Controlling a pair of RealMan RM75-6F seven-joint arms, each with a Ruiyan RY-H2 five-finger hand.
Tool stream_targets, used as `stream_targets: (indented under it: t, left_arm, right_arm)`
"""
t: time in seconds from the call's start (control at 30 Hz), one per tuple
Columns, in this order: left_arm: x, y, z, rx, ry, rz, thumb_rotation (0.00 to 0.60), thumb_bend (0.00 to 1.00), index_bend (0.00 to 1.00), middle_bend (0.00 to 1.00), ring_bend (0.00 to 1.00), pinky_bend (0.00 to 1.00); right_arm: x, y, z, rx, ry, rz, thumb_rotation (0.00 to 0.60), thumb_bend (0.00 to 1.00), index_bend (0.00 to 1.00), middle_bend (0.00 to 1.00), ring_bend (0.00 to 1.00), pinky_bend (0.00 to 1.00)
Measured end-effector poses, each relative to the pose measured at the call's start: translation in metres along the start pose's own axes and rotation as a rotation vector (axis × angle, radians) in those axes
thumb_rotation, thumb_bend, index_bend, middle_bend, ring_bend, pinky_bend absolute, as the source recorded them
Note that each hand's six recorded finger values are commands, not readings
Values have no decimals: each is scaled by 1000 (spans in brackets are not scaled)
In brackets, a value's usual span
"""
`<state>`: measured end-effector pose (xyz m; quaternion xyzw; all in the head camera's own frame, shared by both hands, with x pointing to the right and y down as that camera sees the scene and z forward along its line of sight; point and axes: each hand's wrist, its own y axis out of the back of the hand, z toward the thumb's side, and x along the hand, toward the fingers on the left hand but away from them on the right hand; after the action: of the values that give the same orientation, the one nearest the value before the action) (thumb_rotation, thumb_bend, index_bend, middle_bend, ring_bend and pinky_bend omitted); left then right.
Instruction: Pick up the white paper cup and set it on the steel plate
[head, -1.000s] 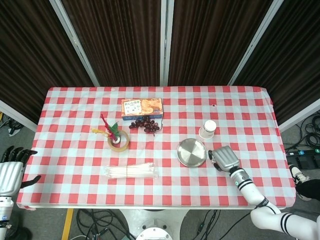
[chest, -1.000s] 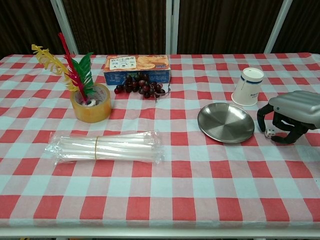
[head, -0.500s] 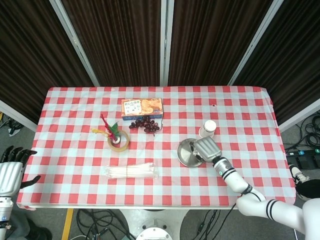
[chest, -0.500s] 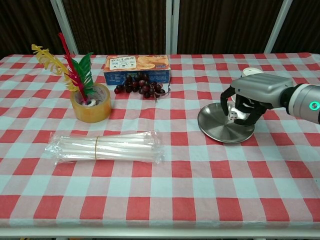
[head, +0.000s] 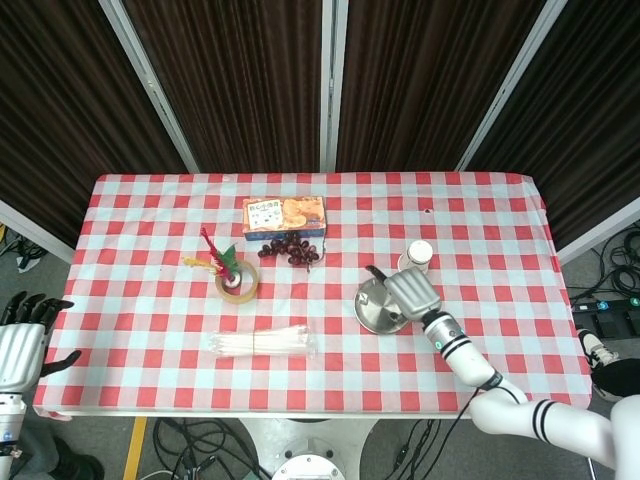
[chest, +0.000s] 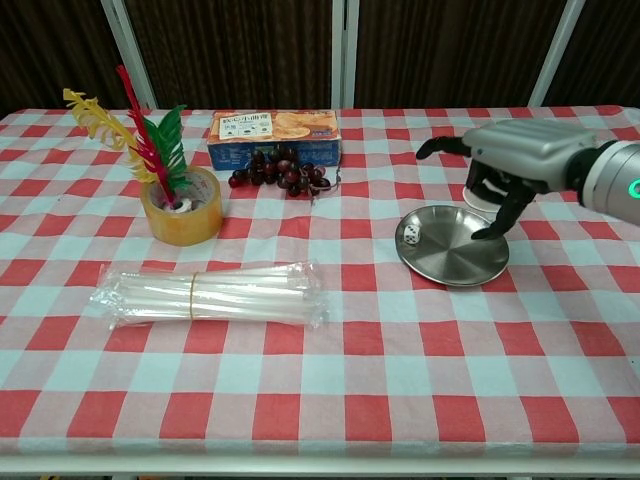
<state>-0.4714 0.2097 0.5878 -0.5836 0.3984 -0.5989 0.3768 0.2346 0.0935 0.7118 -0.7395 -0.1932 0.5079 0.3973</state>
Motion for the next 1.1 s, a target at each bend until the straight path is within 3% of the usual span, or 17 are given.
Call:
stream_targets:
  t: [0.17,0.23,0.3,0.37,0.43,0.5,0.7,1.0,1.1]
  left_arm:
    - [0,-1,1,-5,-5,-2,600,42,270,264,148,93]
    - [0,-1,2,-7,-8,-3,600,43,270,264,148,93]
    - [-1,-1,3,-9,-11,-6,600,43,270,264,148,93]
    - [-1,-1,4,-10,-13,-7,600,43,271,264,148,93]
    - [-1,-1,5,-11,-16,-7,600,43,271,264,148,93]
    - [-2,0,7,-10,-18,-6,600,43,271,264,148,93]
    - [-4,1,5,-5,-7,-12,600,43,271,264,148,93]
    - [-2,2,7,3,-9,-18,600,43,270,264,148,93]
    - [-1,2,7,5,-10,-17,600,43,270,264,148,93]
  right_arm:
    - [23,38,-40,-117,-81,-90,600,44,119,666,665,896]
    - [29,46,-54,-169,-110,-111,600,45,151,601,596,823]
    - [33,51,-65,-241,-138,-128,600,45,184,516,481,657]
    - [34,53,-78,-309,-167,-138,600,44,191,391,296,407]
    - [33,52,-89,-343,-194,-137,600,44,191,279,139,227]
    - [29,48,-104,-348,-229,-123,600,46,191,205,47,138]
    - [5,26,-127,-361,-301,-65,600,48,195,166,12,109]
    - [-33,3,-116,-432,-298,0,600,68,193,170,14,109]
    - [-40,0,-114,-461,-297,8,600,104,241,189,21,109]
